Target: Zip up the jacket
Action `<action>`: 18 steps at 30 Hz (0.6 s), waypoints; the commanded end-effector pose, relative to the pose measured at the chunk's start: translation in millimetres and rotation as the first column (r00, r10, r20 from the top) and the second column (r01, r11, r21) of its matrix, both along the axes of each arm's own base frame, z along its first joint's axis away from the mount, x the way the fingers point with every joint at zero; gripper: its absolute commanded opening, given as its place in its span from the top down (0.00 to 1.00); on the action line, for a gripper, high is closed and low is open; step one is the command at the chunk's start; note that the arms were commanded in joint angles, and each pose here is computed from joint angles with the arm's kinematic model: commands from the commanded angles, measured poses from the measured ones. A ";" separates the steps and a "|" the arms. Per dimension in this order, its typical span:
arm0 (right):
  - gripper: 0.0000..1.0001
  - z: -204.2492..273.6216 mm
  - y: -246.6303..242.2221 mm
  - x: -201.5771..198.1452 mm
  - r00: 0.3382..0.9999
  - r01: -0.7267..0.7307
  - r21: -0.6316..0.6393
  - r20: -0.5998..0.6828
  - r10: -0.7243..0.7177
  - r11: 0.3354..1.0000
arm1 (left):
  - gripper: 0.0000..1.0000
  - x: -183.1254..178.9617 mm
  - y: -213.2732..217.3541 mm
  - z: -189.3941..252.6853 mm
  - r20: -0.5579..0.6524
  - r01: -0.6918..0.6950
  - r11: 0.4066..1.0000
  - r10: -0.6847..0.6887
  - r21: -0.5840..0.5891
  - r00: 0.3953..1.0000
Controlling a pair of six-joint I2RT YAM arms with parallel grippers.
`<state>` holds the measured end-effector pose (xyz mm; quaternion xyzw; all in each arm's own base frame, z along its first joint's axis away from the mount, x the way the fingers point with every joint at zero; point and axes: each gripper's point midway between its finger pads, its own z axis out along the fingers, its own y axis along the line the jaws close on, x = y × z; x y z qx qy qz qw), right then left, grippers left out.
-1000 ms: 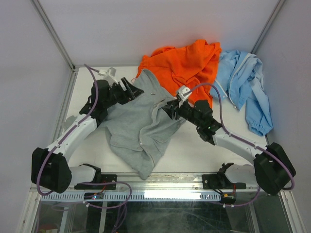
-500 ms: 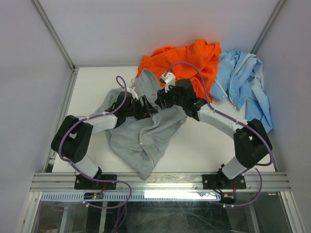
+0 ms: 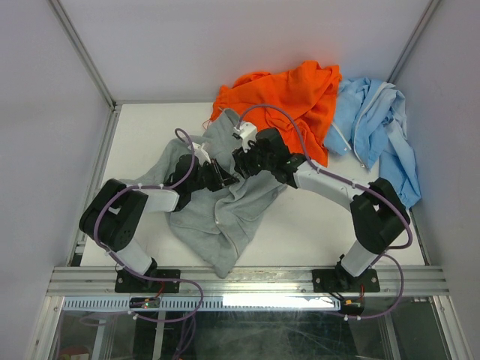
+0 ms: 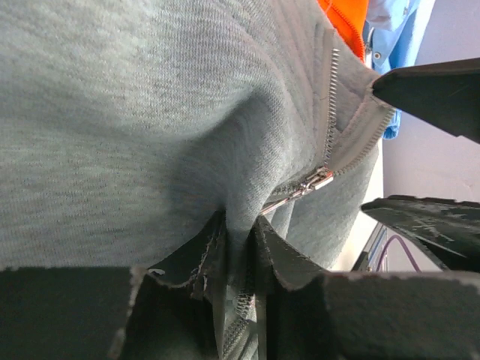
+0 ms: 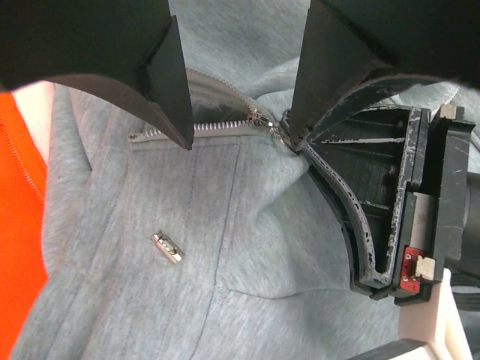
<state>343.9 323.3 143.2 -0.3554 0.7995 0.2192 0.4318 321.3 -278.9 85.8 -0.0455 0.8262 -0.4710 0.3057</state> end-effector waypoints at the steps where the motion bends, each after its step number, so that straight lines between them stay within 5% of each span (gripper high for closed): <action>1: 0.45 37.1 8.9 -4.7 0.993 -0.032 0.027 0.112 0.029 0.999 | 0.96 -10.8 -11.6 54.9 0.203 0.103 0.988 -0.079 -0.111 0.976; 10: 0.70 59.6 16.9 -35.1 0.986 -0.141 0.143 0.112 0.126 0.980 | 1.00 -25.0 -7.2 76.0 0.303 0.146 0.982 -0.104 -0.119 0.947; 18: 0.70 81.7 5.8 -51.8 0.988 -0.110 0.231 0.130 0.082 0.967 | 1.00 -28.6 -8.4 77.9 0.289 0.159 0.978 -0.116 -0.131 0.950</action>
